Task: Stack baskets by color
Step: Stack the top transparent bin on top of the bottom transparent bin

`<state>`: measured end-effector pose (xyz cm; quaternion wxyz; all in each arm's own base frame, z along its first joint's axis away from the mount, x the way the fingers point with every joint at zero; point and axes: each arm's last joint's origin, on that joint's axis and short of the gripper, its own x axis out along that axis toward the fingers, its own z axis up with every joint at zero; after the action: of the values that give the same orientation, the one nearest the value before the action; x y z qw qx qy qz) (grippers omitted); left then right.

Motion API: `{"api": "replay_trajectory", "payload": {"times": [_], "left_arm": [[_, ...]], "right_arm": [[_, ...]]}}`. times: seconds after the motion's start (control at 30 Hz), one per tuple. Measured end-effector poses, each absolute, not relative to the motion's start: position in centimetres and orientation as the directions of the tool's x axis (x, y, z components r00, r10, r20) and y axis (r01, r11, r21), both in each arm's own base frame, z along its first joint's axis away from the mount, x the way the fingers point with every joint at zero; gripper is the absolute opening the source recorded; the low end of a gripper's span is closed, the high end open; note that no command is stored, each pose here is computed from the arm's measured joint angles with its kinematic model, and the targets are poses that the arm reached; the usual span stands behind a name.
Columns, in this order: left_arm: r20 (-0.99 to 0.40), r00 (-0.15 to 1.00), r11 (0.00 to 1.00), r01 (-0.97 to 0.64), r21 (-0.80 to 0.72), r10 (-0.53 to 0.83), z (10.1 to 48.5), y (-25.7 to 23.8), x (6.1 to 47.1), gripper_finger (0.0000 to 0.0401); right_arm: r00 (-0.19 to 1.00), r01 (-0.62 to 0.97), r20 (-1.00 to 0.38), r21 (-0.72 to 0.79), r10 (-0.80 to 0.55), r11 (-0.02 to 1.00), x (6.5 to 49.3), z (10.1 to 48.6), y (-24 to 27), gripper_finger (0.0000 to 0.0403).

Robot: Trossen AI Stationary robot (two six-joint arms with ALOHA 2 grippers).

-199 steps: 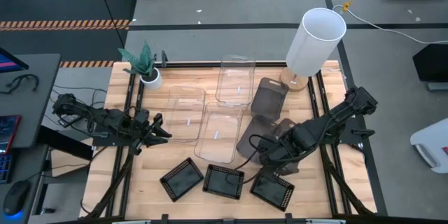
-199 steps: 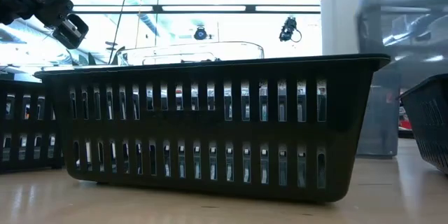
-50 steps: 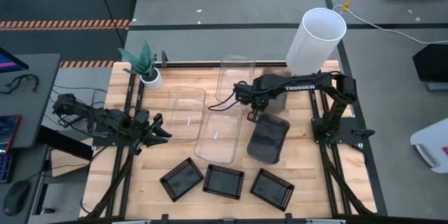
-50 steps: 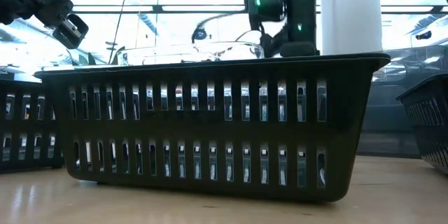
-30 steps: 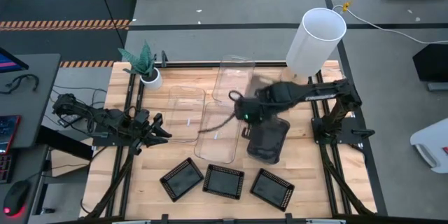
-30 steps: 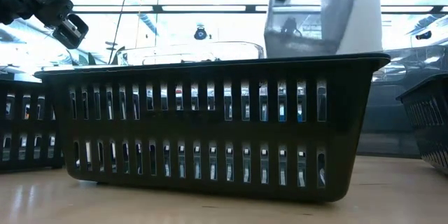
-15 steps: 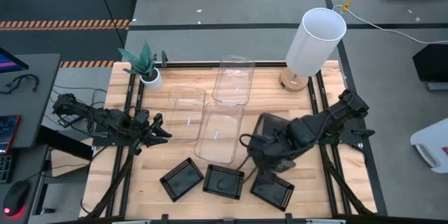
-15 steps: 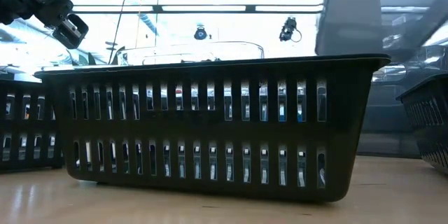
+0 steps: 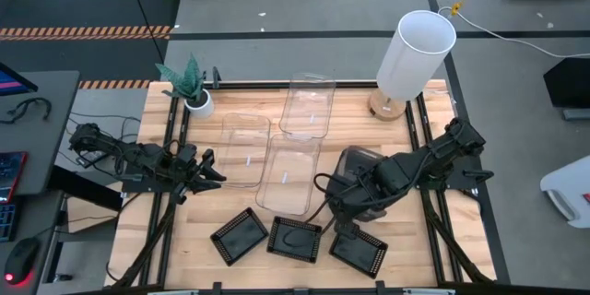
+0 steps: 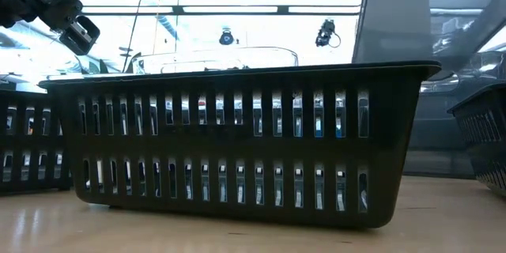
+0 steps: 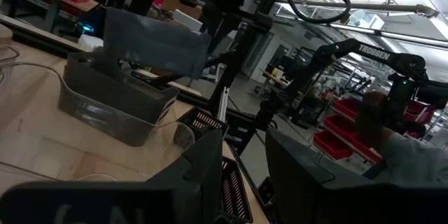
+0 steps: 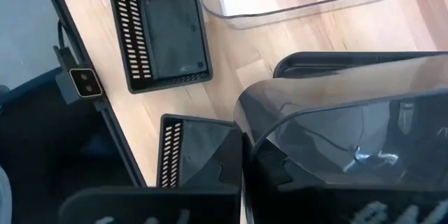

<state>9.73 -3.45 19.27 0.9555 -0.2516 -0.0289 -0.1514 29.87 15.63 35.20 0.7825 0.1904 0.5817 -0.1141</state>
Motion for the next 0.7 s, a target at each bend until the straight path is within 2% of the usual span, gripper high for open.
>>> {"api": "replay_trajectory", "payload": {"times": [0.33, 0.7], "left_arm": [[0.131, 0.952, 0.828, 0.304, -0.472, -0.275, 19.3, -3.4, 9.7, 0.0117], [0.132, 0.952, 0.828, 0.304, -0.472, -0.275, 19.3, -3.4, 9.7, 0.0117]], "right_arm": [[0.28, 0.404, -0.959, 0.147, 0.03, 0.903, 29.8, 35.1, 15.3, 0.0008], [0.283, 0.46, -0.956, 0.064, -0.078, 0.886, 30.5, 34.7, 14.0, 0.0008]]}}
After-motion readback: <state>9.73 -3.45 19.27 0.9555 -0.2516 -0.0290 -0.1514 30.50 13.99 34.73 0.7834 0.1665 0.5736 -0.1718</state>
